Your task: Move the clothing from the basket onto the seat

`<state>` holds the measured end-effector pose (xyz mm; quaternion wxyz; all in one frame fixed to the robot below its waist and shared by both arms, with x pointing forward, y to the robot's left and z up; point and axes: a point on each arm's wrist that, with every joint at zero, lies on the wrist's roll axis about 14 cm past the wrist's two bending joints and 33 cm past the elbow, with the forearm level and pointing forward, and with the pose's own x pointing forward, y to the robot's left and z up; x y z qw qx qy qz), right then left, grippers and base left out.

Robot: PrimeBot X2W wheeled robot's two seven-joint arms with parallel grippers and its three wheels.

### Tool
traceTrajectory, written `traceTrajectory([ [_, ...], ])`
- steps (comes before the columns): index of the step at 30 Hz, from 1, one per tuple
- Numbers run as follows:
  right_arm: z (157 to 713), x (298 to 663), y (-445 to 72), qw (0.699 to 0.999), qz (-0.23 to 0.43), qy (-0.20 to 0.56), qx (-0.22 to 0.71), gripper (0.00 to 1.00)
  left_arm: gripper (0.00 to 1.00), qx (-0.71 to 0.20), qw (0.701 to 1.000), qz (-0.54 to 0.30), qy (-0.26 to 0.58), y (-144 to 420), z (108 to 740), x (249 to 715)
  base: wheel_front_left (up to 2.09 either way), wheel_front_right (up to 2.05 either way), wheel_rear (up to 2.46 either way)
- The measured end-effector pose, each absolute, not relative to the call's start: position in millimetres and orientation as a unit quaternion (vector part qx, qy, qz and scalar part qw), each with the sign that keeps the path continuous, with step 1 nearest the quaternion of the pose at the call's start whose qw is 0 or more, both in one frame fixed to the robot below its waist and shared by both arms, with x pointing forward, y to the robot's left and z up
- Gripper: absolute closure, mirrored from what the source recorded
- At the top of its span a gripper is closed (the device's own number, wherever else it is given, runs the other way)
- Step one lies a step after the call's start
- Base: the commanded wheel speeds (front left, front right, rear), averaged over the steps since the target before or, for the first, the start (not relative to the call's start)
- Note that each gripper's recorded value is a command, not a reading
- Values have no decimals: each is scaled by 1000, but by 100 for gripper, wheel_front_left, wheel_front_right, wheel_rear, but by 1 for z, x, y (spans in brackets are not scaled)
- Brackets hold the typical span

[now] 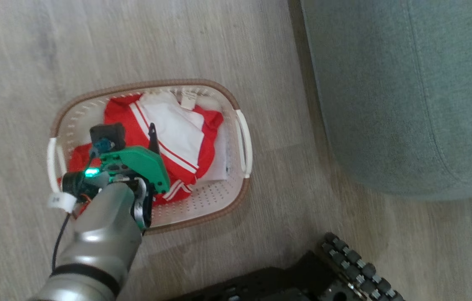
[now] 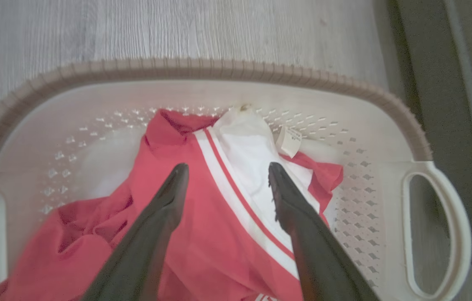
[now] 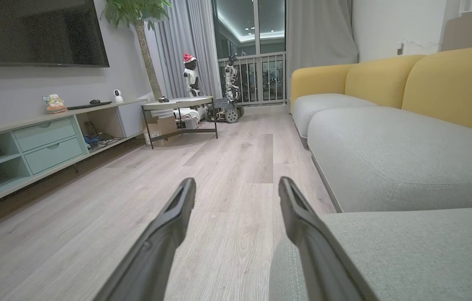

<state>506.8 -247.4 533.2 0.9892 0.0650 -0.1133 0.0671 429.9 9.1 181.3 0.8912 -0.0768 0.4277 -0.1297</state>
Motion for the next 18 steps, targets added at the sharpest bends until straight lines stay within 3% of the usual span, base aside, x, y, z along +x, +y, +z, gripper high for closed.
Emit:
traceTrajectory([
  [10, 507, 512, -260, 993, 46, -84, 68, 0, 0, -80, 837, -145, 521, -12, 129, 408, 0, 0, 0],
  [15, 502, 516, -263, 994, 41, -81, 65, 0, 0, -72, 789, -151, 592, -16, 109, 380, 0, 0, 0],
  [18, 500, 516, -264, 994, 39, -78, 65, 0, 0, -67, 781, -153, 602, -17, 106, 375, 0, 0, 0],
])
